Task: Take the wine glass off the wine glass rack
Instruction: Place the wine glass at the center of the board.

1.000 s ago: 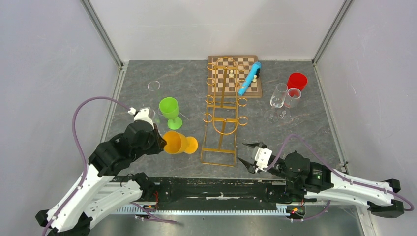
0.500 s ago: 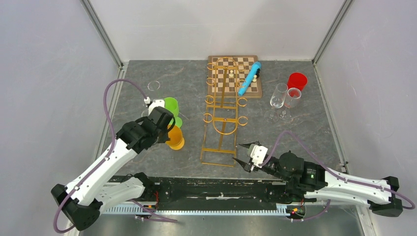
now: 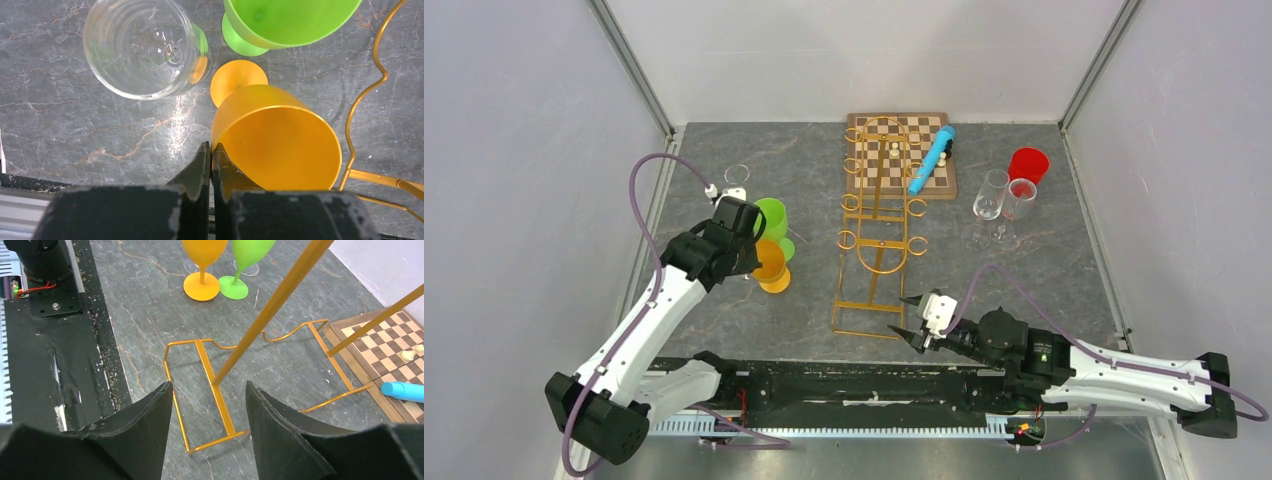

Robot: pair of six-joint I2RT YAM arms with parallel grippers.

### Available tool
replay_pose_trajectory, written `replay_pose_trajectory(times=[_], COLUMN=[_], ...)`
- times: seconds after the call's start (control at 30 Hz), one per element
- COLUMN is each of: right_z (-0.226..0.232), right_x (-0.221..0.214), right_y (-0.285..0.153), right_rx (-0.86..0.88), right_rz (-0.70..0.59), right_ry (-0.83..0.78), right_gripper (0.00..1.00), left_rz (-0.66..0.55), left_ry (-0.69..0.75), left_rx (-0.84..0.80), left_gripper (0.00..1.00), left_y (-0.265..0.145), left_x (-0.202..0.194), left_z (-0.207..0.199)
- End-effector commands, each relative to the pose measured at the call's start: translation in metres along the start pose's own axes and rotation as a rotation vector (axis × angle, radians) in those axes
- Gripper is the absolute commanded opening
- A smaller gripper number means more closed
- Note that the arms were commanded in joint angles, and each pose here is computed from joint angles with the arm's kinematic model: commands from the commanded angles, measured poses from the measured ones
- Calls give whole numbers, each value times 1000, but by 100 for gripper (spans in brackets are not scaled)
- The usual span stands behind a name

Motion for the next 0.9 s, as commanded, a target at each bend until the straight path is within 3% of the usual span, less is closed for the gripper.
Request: replay_pose_trajectory(times=[0.0,0.43,0.63,0.87], right_z=[3,4,4,4], right_x=[5,0,-2,-2], right_y=[4,6,5,7], right_rx=[7,-1,-9,-12], right_rz=[-51,-48,-45,-36], right_ry=[41,44,49,59], right_gripper=[58,58,59,59], left_rz=[-35,50,57,46], left_ry=[4,8,15,20], left_rx=[-68,-63,-70,-76], left_gripper=[2,4,22,37], left_y=[1,19,20,14], left_x=[18,28,30,34], left_z=[-4,-2,-3,-2])
Point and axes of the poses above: each gripper's point midway between its finger pads, its own y axis out along the fingers, its own z axis along the line the jaws close on, x = y × z, the point moved 10 cm from there along -y, back along the fingers, and after that the axes turned 3 degrees about -y, right-handed, at the moved point
